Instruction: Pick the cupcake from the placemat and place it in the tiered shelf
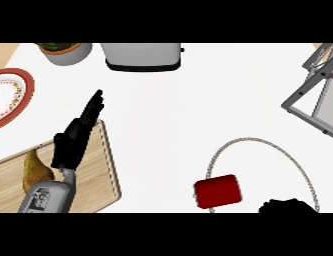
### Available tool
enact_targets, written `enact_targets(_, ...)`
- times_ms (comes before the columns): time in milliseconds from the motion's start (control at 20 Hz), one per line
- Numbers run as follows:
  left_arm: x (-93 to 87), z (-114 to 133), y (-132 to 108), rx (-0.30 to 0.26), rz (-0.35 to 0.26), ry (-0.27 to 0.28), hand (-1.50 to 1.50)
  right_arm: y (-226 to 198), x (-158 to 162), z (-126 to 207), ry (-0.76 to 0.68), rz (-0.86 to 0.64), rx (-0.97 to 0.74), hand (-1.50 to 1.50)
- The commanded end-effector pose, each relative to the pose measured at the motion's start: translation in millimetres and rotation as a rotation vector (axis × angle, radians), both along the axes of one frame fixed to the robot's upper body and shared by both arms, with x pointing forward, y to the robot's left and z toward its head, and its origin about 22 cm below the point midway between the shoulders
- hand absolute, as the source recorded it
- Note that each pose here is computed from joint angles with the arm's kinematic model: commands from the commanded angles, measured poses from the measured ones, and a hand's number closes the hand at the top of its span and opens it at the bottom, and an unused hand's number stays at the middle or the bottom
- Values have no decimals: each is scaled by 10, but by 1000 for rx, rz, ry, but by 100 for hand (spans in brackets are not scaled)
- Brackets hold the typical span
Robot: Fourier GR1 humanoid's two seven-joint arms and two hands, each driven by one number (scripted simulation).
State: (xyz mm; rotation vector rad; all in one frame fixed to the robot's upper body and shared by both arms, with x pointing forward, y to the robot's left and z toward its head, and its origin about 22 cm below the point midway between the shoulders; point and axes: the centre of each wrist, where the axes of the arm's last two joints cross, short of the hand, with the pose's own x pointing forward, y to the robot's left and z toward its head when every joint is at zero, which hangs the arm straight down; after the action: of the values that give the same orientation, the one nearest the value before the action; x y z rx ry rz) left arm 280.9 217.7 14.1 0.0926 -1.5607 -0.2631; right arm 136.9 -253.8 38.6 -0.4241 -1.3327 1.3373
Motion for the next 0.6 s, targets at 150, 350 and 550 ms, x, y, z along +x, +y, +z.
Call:
enact_targets(150,-19,-36,158,-3,71,8,0,-388,-32,426,-81,282,299,150)
enact_targets(350,-68,-60,156,-3,80,4,0,-836,63,616,-143,258,388,150)
enact_targets(550,-93,-67,299,4,87,3,0,-1458,177,971,-280,204,422,150)
